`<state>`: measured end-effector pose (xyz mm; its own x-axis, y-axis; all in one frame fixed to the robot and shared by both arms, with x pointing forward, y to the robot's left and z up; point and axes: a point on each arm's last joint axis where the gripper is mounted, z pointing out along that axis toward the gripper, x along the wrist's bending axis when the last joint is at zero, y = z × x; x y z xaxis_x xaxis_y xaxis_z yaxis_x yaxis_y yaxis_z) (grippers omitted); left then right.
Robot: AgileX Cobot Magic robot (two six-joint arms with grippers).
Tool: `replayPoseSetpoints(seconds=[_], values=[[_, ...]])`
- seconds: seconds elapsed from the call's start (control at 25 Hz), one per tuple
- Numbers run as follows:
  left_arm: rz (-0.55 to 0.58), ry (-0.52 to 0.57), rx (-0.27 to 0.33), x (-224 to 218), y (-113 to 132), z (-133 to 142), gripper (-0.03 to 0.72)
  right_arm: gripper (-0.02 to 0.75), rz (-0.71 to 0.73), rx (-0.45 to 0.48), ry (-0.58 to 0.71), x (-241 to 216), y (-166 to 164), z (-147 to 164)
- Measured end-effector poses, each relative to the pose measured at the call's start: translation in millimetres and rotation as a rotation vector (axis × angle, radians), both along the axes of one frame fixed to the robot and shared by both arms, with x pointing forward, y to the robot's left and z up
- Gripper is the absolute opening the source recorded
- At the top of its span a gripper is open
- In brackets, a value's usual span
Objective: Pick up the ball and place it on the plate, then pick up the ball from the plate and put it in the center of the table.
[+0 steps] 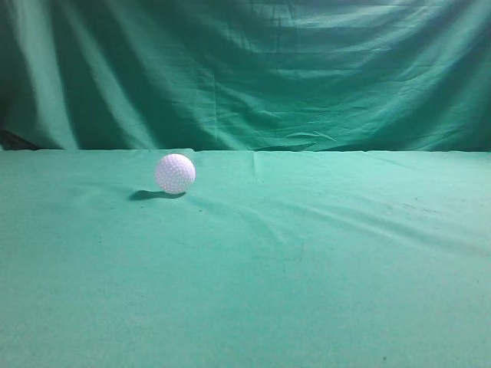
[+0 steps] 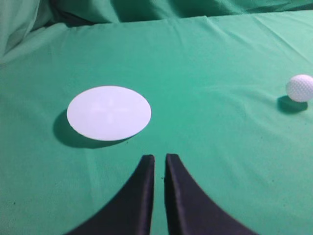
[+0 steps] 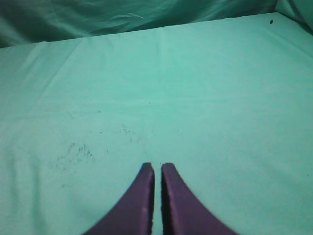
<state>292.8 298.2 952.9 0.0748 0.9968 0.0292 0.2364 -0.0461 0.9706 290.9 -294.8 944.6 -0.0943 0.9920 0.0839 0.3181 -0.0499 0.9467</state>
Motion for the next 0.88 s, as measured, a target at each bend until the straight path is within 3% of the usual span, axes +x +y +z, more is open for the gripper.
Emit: replayPoseSetpoints(seconds=[0.88], values=[[0.005, 0.025, 0.022, -0.7, 0.9, -2.3, 0.051, 0.0, 0.0, 0.0, 0.0, 0.0, 0.0, 0.0]])
